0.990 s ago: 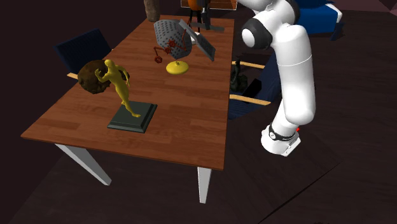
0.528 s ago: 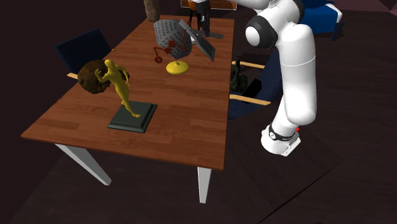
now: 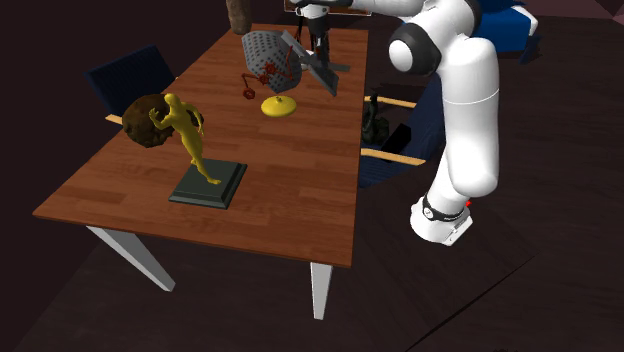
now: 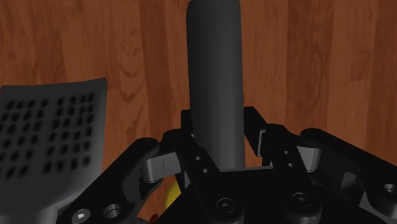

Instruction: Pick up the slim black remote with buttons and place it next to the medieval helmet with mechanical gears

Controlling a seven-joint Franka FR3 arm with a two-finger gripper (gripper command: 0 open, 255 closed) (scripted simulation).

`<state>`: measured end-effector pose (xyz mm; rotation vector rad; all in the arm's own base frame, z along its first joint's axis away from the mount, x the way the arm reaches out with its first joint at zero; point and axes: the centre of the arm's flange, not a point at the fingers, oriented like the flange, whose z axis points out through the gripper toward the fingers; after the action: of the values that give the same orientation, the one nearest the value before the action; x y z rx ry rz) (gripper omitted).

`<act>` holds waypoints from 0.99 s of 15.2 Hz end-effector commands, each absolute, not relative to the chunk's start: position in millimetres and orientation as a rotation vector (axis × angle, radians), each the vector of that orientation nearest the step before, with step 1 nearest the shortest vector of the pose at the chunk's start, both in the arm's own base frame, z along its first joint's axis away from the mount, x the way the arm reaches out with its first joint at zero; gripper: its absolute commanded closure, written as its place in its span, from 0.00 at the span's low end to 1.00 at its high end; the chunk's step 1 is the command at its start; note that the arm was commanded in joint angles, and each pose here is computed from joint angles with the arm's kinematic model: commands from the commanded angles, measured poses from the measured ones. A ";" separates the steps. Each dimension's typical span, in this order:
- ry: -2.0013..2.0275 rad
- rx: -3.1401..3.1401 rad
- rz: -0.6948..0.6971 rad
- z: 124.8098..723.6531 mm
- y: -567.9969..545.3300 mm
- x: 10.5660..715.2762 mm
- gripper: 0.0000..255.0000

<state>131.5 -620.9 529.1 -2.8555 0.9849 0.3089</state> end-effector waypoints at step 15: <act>0.985 -2.856 0.309 445.0 -620.1 130.3 1.00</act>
<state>129.1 -619.3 449.5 -2.8556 0.9847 0.3092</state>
